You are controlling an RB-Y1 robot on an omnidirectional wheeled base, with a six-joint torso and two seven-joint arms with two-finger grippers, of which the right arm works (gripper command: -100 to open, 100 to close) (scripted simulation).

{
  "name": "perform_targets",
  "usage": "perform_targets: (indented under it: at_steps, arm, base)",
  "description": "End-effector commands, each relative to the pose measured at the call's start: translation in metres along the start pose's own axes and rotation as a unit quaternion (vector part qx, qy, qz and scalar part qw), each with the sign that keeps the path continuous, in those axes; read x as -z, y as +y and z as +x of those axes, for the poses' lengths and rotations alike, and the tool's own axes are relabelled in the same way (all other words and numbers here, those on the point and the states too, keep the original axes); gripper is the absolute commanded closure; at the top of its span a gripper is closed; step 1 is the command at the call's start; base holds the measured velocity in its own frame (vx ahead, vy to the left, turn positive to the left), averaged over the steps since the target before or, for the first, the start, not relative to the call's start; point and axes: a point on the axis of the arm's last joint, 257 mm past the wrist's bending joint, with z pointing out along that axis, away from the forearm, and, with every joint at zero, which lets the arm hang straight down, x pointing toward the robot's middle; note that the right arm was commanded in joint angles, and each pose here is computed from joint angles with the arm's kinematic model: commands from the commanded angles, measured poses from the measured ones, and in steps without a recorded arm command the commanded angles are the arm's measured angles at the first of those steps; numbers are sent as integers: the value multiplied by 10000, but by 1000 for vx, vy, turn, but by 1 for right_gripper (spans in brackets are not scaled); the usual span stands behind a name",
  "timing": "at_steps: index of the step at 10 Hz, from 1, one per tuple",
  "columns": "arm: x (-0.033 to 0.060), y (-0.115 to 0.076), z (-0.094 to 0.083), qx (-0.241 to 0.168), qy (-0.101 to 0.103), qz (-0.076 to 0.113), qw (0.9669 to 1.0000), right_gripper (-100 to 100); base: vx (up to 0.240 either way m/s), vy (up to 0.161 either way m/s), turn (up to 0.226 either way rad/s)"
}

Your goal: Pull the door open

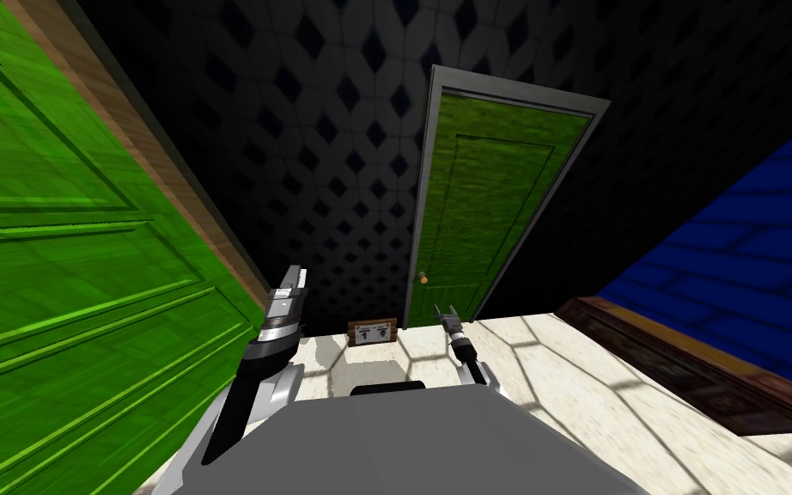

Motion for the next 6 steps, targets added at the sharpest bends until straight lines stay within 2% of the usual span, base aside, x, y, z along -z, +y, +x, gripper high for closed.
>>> perform_targets:
  at_steps: [1,6]
  arm:
    - [8,18,72,104,66,-16,9999,-100]
    - [55,51,286,379,269,-67,9989,-100]
  base:
    - [108,2,-2]
    - [106,-2,-1]
